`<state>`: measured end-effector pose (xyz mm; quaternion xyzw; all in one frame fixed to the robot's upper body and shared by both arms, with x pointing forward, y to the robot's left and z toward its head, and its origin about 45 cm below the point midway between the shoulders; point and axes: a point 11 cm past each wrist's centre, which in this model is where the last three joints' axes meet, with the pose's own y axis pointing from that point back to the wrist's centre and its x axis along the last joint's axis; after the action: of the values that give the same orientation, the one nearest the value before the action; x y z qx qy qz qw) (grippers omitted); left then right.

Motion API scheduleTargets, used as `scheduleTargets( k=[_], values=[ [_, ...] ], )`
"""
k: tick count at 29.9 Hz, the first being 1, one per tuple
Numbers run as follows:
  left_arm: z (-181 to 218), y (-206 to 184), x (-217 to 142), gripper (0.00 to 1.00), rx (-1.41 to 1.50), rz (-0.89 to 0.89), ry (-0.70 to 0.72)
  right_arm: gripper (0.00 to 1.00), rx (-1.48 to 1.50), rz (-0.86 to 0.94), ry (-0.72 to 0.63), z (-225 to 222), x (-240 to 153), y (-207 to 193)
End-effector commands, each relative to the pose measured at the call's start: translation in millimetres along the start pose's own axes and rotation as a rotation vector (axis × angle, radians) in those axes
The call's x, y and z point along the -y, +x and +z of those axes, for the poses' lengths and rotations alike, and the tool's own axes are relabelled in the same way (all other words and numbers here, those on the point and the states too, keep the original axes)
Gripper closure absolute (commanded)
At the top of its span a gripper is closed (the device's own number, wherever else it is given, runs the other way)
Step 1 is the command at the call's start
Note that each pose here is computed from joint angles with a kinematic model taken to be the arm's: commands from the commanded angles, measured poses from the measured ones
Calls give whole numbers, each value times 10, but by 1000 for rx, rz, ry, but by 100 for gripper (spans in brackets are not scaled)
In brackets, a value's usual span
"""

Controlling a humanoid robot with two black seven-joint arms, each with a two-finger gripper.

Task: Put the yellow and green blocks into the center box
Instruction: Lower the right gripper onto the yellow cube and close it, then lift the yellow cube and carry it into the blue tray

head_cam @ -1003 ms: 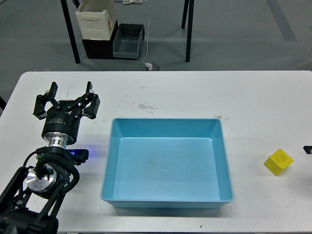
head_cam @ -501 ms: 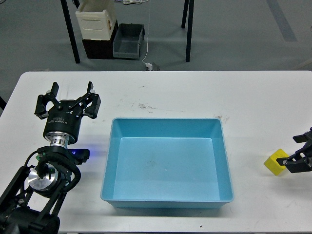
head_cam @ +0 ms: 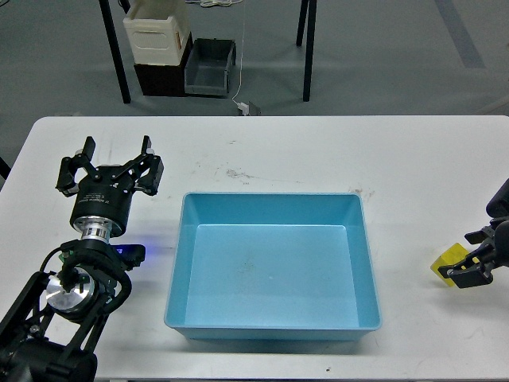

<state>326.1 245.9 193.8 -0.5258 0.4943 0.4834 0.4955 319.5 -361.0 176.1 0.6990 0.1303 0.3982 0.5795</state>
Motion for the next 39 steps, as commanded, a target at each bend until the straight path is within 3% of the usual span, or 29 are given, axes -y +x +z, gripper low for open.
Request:
scheduleTargets(
  k=[1, 4, 14, 18, 23, 25, 28, 34, 39],
  values=[
    [-1, -1, 1, 0, 0, 0, 0, 2, -1, -4, 1, -6, 10, -11],
    [-1, -1, 1, 0, 0, 0, 0, 5, -3, -27, 8, -26, 41, -79],
    [6, -3, 2, 0, 0, -1, -3, 33, 12, -75, 5, -3, 109, -226],
    [8, 2, -2, 0, 2, 0, -3, 40, 21, -77, 4, 13, 176, -211],
    [17, -1, 0, 0, 2, -1, -6, 71, 23, -60, -4, 46, 175, -136],
    [13, 1, -1, 0, 0, 0, -5, 79, 19, -46, -12, 71, 142, -74],
    [18, -1, 0, 0, 0, 0, -6, 88, 0, 9, -54, 203, -33, 174],
    [28, -4, 2, 0, 0, -1, -9, 94, -117, 160, -152, 363, -597, 977],
    [39, -10, 7, 0, 4, -2, -10, 95, -331, 273, -124, -93, -1010, 1677]
  ],
)
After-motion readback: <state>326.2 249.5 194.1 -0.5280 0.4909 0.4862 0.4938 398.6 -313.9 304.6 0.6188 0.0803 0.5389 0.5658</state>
